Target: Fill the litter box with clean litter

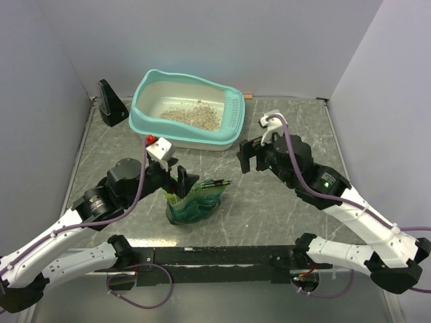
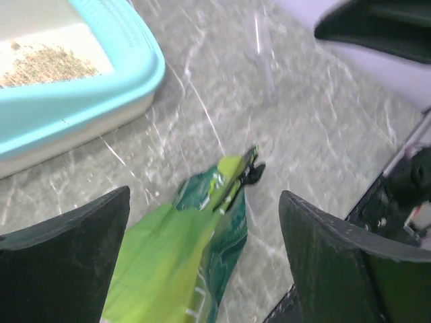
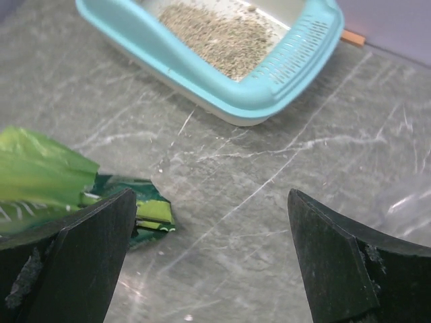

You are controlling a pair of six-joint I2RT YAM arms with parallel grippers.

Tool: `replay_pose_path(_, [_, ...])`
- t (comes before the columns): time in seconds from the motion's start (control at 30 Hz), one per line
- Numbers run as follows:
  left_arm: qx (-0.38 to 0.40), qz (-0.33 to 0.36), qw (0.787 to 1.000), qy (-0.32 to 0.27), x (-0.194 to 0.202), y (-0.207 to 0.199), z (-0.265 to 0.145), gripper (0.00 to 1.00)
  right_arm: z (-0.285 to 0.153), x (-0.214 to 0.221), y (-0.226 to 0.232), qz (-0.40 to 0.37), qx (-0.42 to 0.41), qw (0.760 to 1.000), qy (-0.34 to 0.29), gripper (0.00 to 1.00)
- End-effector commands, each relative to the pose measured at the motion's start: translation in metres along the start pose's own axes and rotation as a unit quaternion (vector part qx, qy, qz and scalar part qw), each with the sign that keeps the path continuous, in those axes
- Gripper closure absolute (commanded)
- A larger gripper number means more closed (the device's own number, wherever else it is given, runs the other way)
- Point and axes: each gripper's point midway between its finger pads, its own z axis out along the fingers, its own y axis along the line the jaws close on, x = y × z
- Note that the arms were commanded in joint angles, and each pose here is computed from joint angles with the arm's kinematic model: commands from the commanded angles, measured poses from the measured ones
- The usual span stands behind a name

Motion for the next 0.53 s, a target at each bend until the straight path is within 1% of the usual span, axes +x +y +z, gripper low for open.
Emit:
replay_pose_path(0.0, [-0.043, -0.043, 0.997, -0.054, -0.039, 0.01, -0.003, 0.03, -0.006, 0.007, -0.015, 0.086, 0.049, 0.995, -0.016, 0.0])
replay_pose_path(0.07, [-0.063, -0.05, 0.995, -0.058, -0.043, 0.016, -0.002, 0.03, -0.008, 0.01, -0.018, 0.09, 0.051, 0.994, -0.025, 0.0])
replay_pose_path(0.1, [-0.076, -0.062, 0.993, -0.069, -0.052, 0.019, -0.005, 0.03, -0.009, 0.01, -0.019, 0.091, 0.052, 0.994, -0.03, 0.0])
replay_pose_path(0.13, [-0.101, -0.064, 0.99, -0.074, -0.055, 0.027, -0.006, 0.03, -0.014, 0.004, -0.021, 0.097, 0.051, 0.993, -0.046, 0.0])
replay_pose_path(0.27, [-0.148, -0.072, 0.982, -0.091, -0.066, 0.043, -0.01, 0.03, -0.028, -0.003, -0.03, 0.107, 0.059, 0.99, -0.076, 0.0])
replay_pose_path(0.37, [-0.155, -0.072, 0.981, -0.097, -0.068, 0.045, -0.01, 0.03, -0.04, -0.008, -0.026, 0.078, 0.026, 0.992, -0.099, 0.0])
replay_pose_path(0.4, [-0.155, -0.075, 0.98, -0.098, -0.068, 0.046, -0.01, 0.03, -0.043, -0.011, -0.029, 0.066, 0.029, 0.991, -0.112, 0.0])
replay_pose_path(0.43, [-0.154, -0.076, 0.98, -0.099, -0.068, 0.045, -0.011, 0.03, -0.049, -0.015, -0.034, 0.083, 0.037, 0.988, -0.128, 0.0])
replay_pose_path(0.47, [-0.155, -0.078, 0.98, -0.099, -0.067, 0.045, -0.011, 0.03, -0.051, -0.015, -0.052, 0.133, 0.092, 0.977, -0.136, 0.0])
replay_pose_path(0.5, [-0.155, -0.08, 0.98, -0.097, -0.066, 0.045, -0.01, 0.03, -0.049, -0.013, -0.056, 0.138, 0.107, 0.976, -0.131, 0.0])
